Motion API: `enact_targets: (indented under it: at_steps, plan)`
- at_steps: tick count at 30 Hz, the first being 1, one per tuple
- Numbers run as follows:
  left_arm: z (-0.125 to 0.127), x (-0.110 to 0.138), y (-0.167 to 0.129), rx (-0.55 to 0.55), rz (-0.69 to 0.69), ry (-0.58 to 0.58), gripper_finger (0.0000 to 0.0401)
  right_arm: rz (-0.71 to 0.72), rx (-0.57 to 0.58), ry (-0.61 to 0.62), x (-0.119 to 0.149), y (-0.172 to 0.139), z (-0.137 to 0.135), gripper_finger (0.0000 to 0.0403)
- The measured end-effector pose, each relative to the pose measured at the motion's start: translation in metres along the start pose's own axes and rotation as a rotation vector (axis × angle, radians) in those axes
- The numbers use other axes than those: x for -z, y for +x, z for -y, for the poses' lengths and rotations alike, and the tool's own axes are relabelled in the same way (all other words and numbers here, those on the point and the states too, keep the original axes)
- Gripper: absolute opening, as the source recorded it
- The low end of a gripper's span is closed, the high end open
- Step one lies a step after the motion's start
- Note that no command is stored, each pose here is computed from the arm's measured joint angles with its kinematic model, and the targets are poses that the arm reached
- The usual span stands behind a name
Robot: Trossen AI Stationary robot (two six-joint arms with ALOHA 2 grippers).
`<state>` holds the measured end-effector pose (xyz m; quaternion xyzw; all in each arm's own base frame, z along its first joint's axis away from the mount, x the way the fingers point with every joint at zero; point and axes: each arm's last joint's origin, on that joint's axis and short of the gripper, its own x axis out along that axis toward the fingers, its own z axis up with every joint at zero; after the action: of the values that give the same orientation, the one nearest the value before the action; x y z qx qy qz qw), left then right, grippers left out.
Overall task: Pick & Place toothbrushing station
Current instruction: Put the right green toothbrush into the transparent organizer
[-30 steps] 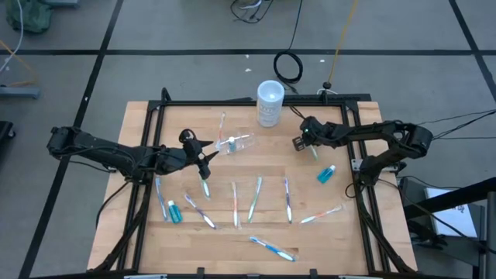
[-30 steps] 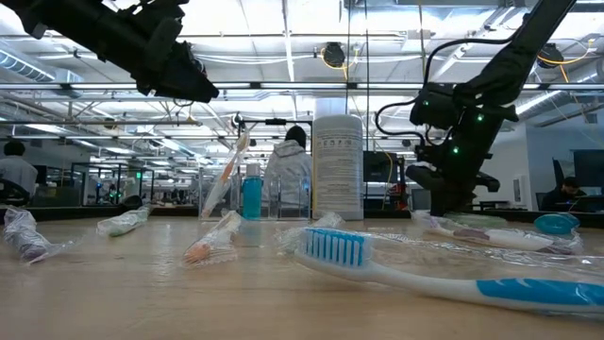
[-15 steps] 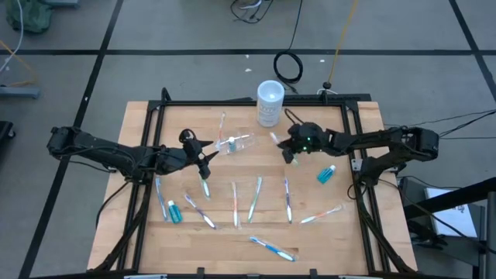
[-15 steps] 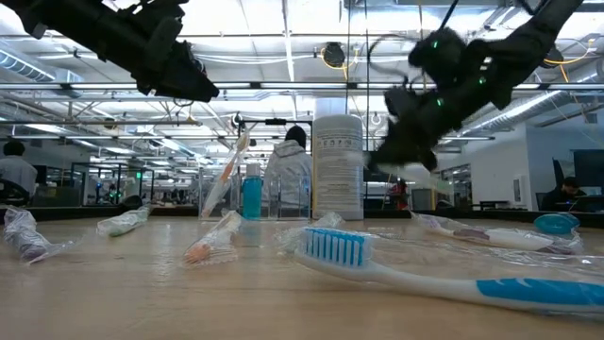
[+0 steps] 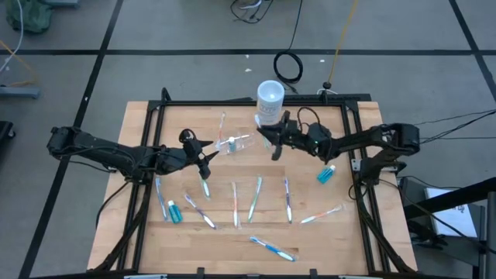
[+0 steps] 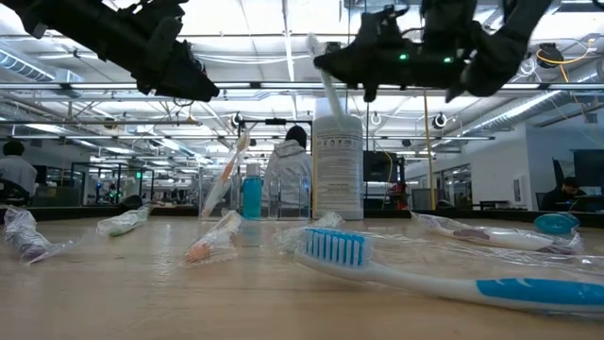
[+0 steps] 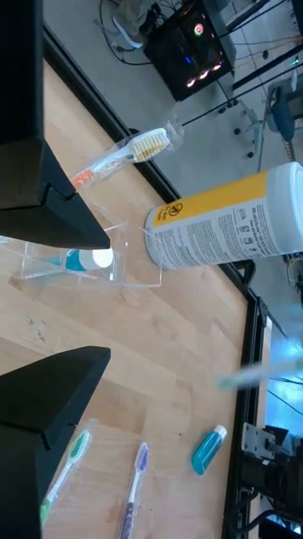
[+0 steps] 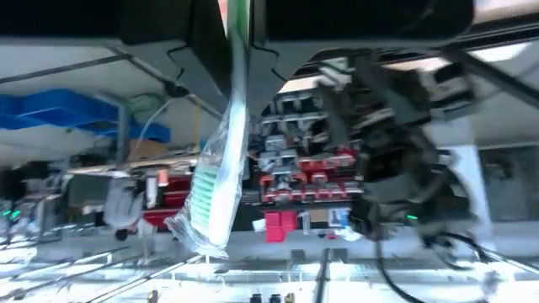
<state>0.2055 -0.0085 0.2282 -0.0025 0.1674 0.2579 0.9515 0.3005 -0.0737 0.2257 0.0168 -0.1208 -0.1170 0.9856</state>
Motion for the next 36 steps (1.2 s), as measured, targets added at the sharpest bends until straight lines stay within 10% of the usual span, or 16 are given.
enact_targets:
  at_steps: [15,36]
  plan:
    - [0.000,0.000,0.000,0.000,0.002,-0.002,0.0207,-0.025,0.049,-0.062,0.037,0.078,0.022,0.0016]
    - [0.000,0.000,0.000,0.000,0.002,-0.002,0.0207,-0.137,0.148,-0.067,0.061,0.083,0.042,0.0016]
